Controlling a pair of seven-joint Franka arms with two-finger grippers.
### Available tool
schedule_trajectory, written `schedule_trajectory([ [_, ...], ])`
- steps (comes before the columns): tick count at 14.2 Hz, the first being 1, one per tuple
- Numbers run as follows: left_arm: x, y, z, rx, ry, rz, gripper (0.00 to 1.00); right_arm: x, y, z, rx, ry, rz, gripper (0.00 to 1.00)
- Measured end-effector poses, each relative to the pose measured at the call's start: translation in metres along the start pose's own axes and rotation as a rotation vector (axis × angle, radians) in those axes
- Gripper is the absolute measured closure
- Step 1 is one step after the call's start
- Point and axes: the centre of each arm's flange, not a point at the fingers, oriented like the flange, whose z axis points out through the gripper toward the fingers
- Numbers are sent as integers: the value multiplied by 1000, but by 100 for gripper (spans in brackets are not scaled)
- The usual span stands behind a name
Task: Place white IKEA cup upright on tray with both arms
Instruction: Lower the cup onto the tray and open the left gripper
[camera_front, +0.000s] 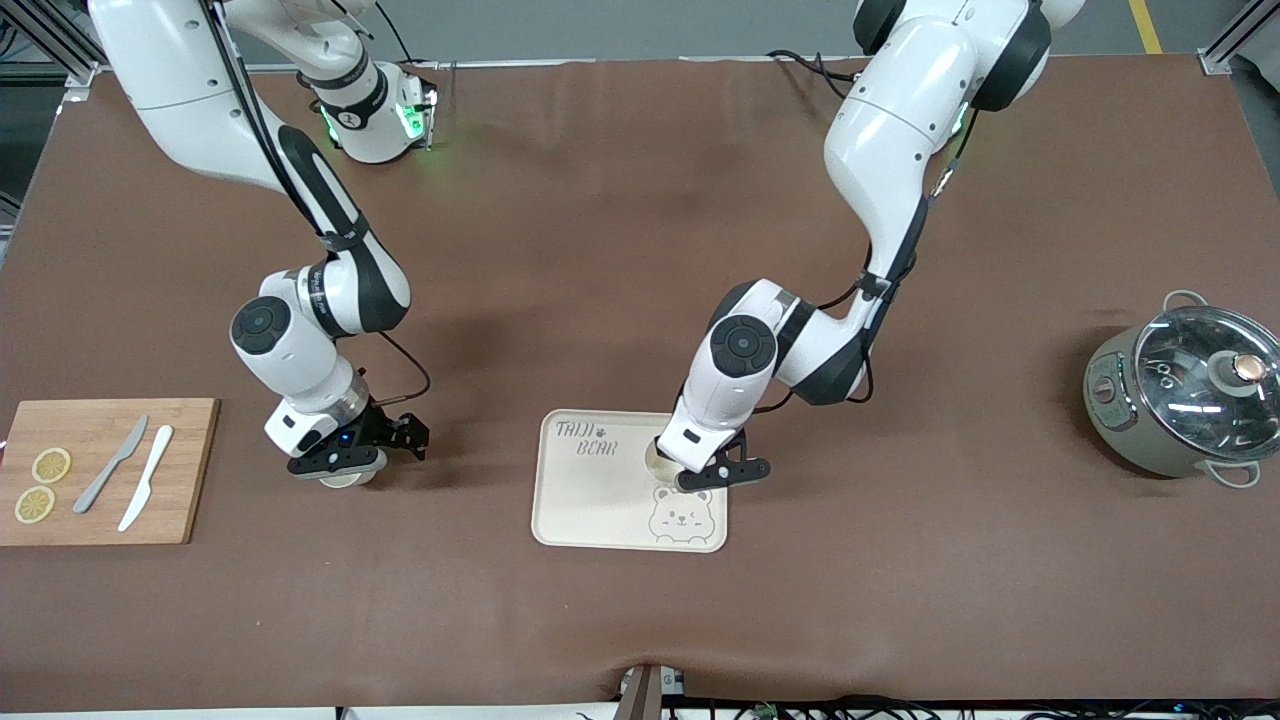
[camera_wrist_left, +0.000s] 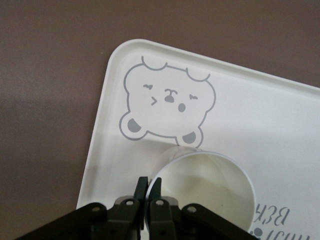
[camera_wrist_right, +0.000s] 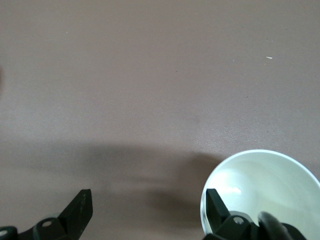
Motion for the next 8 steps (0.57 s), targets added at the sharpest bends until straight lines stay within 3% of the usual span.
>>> schedule_trajectory([
  [2, 1, 0, -1, -1, 2, 0, 95, 0, 0, 0, 0, -1, 0, 0],
  [3, 1, 0, -1, -2, 3, 0, 88, 0, 0, 1, 0, -1, 0, 0],
  [8, 2, 0, -2, -1, 5, 0, 41, 0, -1, 1, 1, -1, -1, 0],
])
